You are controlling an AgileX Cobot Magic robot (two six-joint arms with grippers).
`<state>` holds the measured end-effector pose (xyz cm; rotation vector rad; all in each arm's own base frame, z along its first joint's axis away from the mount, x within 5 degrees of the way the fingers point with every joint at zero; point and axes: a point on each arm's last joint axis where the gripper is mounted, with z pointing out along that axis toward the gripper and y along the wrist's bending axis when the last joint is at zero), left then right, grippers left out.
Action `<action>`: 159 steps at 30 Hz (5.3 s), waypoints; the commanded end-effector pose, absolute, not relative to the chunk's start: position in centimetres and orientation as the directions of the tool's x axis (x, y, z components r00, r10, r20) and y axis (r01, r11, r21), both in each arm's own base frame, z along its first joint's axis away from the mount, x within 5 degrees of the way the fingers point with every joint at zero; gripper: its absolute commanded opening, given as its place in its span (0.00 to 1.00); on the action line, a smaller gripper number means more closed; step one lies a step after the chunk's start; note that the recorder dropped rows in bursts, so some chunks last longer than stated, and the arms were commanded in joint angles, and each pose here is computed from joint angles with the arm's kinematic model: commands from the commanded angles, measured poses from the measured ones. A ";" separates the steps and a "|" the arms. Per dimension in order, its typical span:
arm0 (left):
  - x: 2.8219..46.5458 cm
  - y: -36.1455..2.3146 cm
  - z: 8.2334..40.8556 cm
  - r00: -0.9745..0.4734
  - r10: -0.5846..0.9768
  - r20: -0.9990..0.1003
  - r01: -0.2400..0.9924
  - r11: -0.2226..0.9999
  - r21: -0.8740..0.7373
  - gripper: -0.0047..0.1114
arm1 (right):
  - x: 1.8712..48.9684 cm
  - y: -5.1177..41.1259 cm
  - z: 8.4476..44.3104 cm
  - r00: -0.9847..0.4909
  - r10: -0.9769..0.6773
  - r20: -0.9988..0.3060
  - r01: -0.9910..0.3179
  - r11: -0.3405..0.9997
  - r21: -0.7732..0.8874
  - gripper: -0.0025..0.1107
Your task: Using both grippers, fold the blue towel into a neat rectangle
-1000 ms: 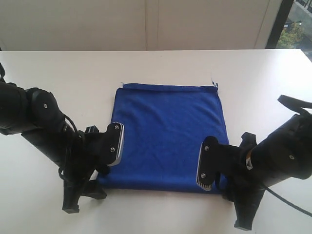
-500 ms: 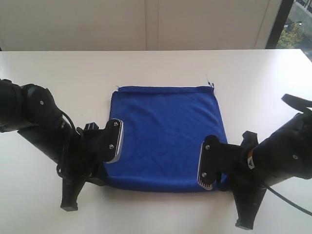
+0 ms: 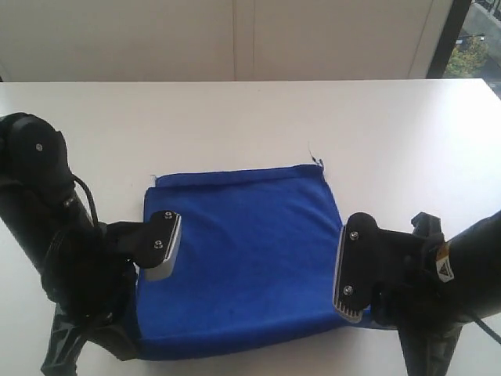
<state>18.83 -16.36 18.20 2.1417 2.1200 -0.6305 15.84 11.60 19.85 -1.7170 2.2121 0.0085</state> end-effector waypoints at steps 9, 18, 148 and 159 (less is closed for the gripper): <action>21.0 -16.1 21.3 -0.239 0.935 -0.264 0.971 0.227 -0.076 0.04 | 17.8 13.1 22.5 -0.272 -0.856 -0.440 -0.862 0.420 -0.284 0.02; 23.1 -17.0 23.5 -0.245 0.899 -0.363 0.958 0.283 0.055 0.04 | 21.4 13.3 23.2 -0.317 -0.837 -0.446 -0.779 0.498 -0.381 0.02; 30.6 -13.7 20.8 -0.809 0.370 -0.457 0.437 0.898 -0.047 0.04 | 31.5 11.3 21.2 -0.791 -0.395 -0.467 -0.405 0.911 -0.084 0.02; 34.4 -12.3 17.5 -0.880 0.271 -0.391 0.322 0.944 -0.071 0.04 | 35.2 10.8 17.7 -0.860 -0.310 -0.405 -0.318 0.947 -0.051 0.02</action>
